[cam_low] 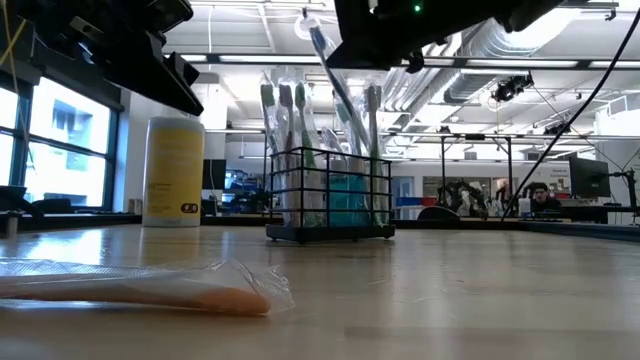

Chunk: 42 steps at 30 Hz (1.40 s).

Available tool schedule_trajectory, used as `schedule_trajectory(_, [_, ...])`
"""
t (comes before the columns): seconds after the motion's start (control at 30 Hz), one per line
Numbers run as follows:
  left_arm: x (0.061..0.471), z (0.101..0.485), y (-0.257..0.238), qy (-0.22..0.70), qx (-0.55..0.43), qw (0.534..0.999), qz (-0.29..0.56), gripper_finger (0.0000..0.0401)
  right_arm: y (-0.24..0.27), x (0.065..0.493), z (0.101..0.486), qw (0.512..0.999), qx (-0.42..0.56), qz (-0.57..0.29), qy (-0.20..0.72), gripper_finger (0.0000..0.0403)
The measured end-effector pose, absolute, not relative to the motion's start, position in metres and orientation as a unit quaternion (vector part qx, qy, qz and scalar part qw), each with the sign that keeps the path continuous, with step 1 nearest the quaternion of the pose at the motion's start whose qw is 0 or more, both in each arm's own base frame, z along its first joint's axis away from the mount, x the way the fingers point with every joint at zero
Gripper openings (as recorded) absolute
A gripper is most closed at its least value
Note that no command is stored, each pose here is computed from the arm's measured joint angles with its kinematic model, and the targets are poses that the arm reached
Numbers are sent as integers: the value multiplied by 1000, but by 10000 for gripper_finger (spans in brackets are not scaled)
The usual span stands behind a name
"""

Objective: Pick & Place toothbrushing station
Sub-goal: Put the blue toothbrush into the wire organizer

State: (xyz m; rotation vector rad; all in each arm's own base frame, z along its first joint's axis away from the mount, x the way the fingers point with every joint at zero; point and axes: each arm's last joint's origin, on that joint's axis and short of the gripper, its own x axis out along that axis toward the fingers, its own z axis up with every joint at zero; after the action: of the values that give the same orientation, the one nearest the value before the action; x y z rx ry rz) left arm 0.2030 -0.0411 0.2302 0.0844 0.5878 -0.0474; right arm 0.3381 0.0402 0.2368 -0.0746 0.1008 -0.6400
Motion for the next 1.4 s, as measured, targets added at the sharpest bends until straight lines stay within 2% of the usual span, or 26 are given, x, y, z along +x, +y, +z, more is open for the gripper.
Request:
schedule_trajectory(0.23, [203,230,-41,290,42,956,-23,58,38,328,237,954,0,-298,14,3])
schedule_trajectory(0.73, [203,230,-41,290,41,956,-23,58,39,323,228,960,75,-271,15,3])
schedule_trajectory(1.2, [202,229,-41,297,41,954,-23,58,44,319,233,959,79,-273,12,3])
schedule_trajectory(1.4, [202,229,-41,298,42,954,-23,58,50,311,247,961,75,-264,-1,3])
